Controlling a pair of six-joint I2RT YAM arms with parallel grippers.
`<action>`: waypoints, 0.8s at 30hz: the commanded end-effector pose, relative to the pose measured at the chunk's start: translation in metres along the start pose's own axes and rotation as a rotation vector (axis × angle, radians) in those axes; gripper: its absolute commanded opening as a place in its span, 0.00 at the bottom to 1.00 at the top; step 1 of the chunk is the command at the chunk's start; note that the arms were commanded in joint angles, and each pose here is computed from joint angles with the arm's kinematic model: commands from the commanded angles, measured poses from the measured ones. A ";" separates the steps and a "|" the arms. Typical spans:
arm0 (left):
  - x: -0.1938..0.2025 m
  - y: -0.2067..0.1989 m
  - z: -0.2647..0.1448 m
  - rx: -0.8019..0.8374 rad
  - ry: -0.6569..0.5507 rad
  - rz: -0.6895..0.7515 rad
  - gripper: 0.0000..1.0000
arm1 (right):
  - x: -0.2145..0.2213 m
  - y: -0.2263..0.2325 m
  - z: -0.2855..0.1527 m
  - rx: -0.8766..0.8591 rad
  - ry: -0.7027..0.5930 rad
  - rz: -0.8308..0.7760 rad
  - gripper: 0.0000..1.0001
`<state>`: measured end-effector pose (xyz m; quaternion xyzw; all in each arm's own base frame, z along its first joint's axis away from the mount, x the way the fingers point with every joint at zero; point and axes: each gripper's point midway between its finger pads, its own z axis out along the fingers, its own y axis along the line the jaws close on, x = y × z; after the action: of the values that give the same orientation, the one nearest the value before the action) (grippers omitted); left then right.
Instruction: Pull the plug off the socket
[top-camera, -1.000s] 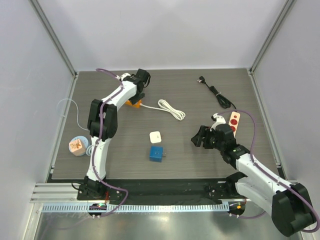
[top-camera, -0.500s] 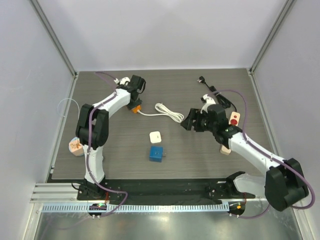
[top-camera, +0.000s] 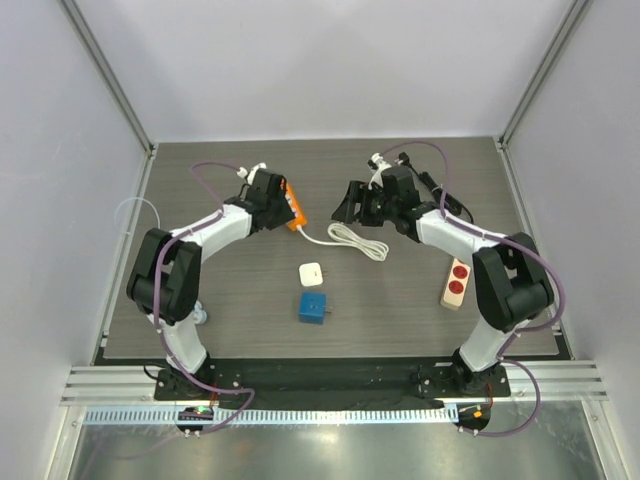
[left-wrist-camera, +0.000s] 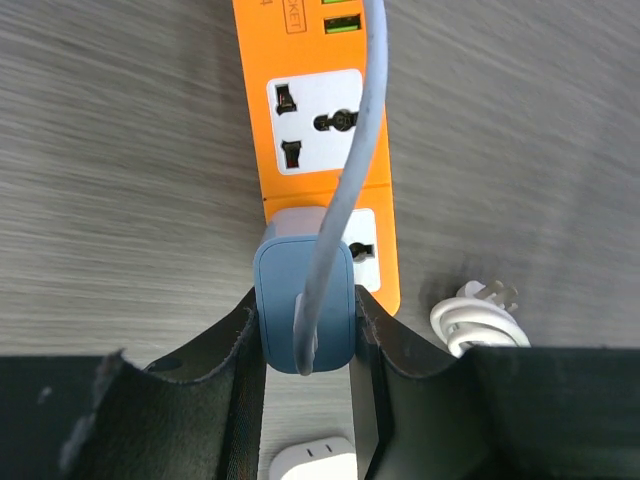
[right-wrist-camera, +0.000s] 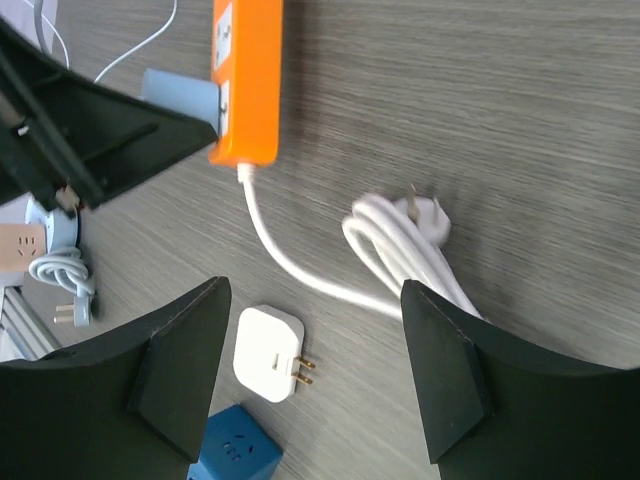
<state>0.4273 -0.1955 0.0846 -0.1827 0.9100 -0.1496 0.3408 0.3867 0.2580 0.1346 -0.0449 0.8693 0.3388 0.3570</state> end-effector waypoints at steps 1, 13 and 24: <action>-0.009 -0.058 -0.022 0.239 -0.065 -0.012 0.00 | -0.015 0.018 0.011 -0.089 -0.018 0.000 0.75; 0.060 -0.101 -0.028 0.361 0.031 0.068 0.00 | 0.005 -0.015 0.016 -0.043 0.000 0.030 0.76; 0.079 -0.111 -0.043 0.392 0.036 0.100 0.00 | 0.021 -0.021 0.027 -0.099 0.017 0.110 0.74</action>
<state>0.3600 -0.3061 0.0719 -0.0699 0.9097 -0.2617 0.3147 0.3877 0.2532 0.0867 -0.0185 0.8754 0.3649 0.3165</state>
